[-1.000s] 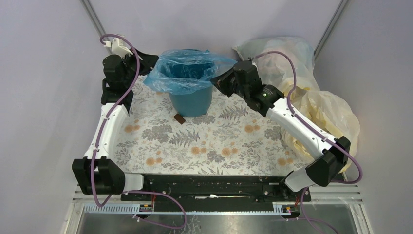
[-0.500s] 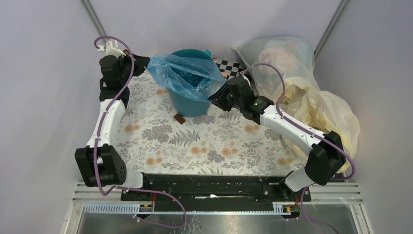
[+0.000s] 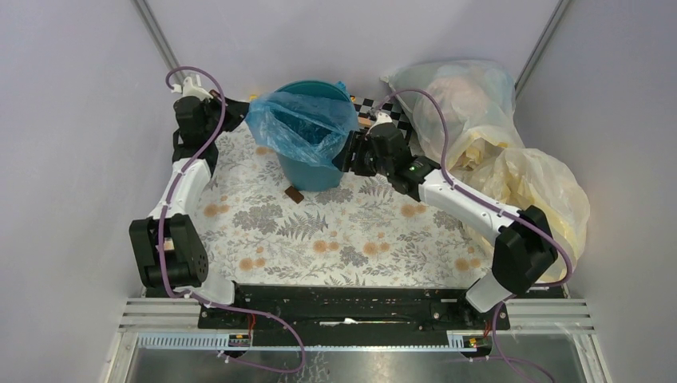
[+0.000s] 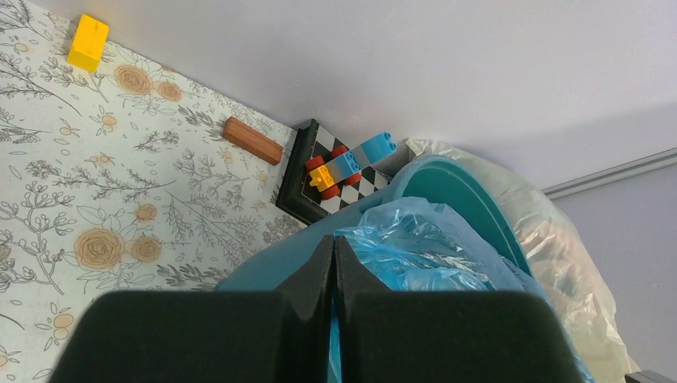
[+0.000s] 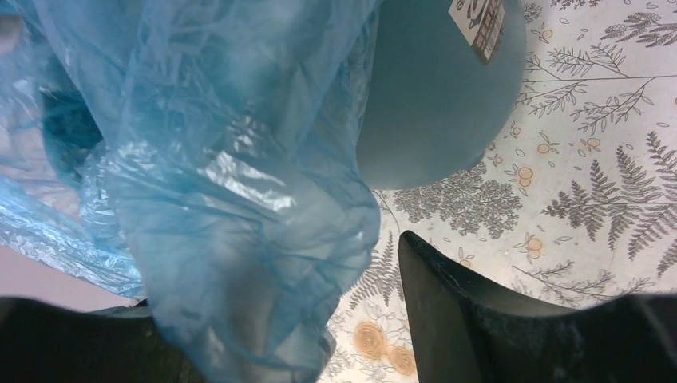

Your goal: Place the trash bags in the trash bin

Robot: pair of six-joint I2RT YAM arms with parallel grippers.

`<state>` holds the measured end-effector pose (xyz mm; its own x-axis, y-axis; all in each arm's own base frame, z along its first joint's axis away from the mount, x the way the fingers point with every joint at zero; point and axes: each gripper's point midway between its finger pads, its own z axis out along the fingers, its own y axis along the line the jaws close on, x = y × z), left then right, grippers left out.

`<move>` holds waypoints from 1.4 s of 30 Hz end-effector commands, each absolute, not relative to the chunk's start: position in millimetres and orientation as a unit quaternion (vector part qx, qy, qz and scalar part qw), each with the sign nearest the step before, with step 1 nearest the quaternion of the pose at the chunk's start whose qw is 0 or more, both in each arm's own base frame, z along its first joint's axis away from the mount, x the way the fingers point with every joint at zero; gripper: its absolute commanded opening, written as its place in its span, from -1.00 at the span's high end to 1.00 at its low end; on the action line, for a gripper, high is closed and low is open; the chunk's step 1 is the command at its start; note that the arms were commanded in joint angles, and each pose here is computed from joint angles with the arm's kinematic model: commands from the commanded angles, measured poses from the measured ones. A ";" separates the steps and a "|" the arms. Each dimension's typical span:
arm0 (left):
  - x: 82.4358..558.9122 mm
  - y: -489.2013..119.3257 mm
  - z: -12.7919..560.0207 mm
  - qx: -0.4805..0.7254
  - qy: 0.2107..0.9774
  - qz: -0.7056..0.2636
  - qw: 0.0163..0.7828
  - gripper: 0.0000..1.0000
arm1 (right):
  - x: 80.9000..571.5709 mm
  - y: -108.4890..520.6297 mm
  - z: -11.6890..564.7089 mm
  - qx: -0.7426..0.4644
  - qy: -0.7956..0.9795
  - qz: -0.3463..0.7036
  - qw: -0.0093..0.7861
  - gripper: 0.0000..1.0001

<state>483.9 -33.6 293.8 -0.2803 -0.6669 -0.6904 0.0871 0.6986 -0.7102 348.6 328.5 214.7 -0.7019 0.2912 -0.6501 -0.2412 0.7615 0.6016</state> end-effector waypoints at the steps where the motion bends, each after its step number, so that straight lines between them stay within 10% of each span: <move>1: 489.5 -34.5 302.0 -0.189 0.707 -0.348 0.587 0.97 | 353.6 332.9 214.1 -0.059 0.850 0.337 0.400 -0.24; 10: 488.5 -38.1 294.8 -0.181 0.709 -0.355 0.582 0.85 | 355.7 332.7 200.9 -0.095 0.860 0.320 0.387 -0.32; 21: 453.9 -22.2 356.5 -0.217 0.693 -0.313 0.612 -0.95 | 354.5 329.4 222.8 -0.121 0.842 0.322 0.415 -0.40; 32: 380.4 13.1 379.2 -0.335 0.676 -0.229 0.615 -0.98 | 357.2 333.5 224.4 -0.123 0.841 0.326 0.414 -0.48; 42: 350.6 -67.3 382.2 -0.206 0.724 -0.375 0.542 -0.97 | 356.9 333.8 226.2 -0.128 0.839 0.327 0.416 -0.52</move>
